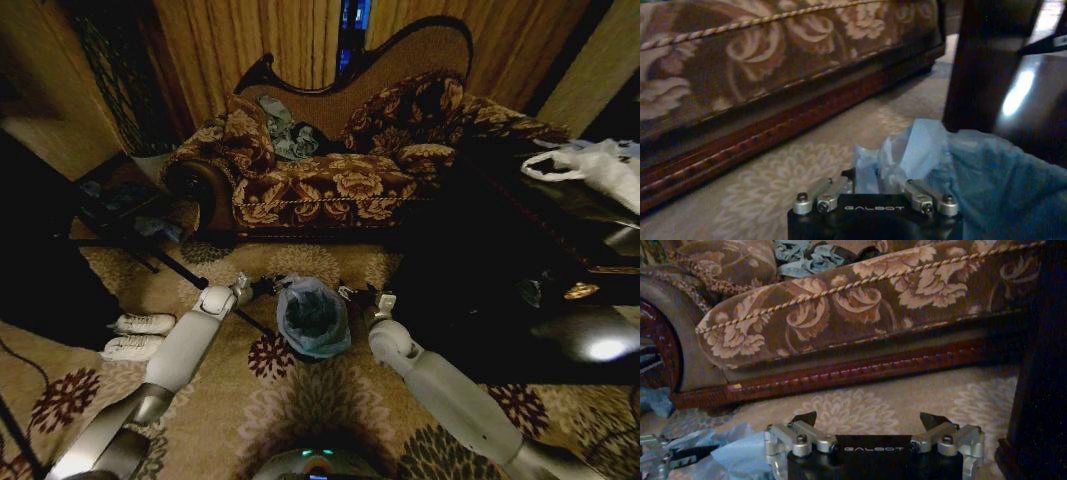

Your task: Place a garbage bag over the trash bin.

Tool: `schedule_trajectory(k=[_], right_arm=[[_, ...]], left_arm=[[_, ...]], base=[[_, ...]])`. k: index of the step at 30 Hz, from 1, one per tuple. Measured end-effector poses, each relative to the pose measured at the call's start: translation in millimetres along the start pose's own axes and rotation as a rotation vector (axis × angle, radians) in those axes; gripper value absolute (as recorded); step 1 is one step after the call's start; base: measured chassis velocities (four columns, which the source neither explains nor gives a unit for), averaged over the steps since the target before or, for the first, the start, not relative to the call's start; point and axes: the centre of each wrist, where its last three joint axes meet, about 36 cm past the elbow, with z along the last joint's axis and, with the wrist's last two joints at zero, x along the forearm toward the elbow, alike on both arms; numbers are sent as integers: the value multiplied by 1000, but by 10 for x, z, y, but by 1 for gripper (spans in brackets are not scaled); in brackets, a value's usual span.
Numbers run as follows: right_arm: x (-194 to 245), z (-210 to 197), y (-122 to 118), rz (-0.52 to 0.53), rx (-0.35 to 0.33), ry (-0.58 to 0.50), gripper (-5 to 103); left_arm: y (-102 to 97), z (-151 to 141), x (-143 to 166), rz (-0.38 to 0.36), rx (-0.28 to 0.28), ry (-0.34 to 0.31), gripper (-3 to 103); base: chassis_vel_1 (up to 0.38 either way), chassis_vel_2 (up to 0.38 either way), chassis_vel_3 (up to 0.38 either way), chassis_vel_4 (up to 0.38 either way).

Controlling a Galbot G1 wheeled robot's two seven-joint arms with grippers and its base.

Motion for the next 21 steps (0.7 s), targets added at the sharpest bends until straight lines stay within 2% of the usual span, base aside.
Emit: schedule_trajectory(k=[1,2,3,5,7,8,9,10,11,13,15,16,19,21], right_arm=[[12,-2,12,-2,0,-1,100],[18,-2,19,-3,0,-2,100],[33,-4,35,-6,0,-4,100],[37,-5,40,-6,1,-4,100],[58,-5,58,-9,3,-5,100],[69,-5,64,-11,5,-5,100],[69,-5,64,-11,5,-5,100],[78,-5,68,-12,6,-6,100],[97,-7,74,-13,8,-7,100],[101,-7,76,-13,8,-7,100],[133,-2,88,-17,12,-7,100],[133,-2,88,-17,12,-7,100],[169,-5,125,-28,13,-10,100],[172,-7,130,-29,13,-10,100]], left_arm=[[3,12,1,-14,12,-2,15],[0,18,0,-23,21,-4,15],[-8,28,-3,-41,38,-6,4],[-11,32,-4,-48,46,-6,4],[-34,63,-21,-95,97,-8,0],[-48,83,-35,-119,129,-7,0],[-48,83,-35,-119,129,-7,0],[-60,103,-50,-137,158,-6,0],[-71,162,-85,-170,223,-9,0],[-72,174,-91,-175,234,-10,0],[-71,282,-168,-214,332,-15,0],[-71,282,-168,-214,332,-15,0],[-61,527,-279,-236,435,4,0],[-69,561,-298,-236,452,7,0]], base=[[0,0,0,0],[0,0,0,0],[0,0,0,0],[0,0,0,0],[0,0,0,0],[0,0,0,0],[0,0,0,0],[0,0,0,0],[0,0,0,0],[0,0,0,0],[0,0,0,0],[0,0,0,0],[0,0,0,0],[0,0,0,0]])
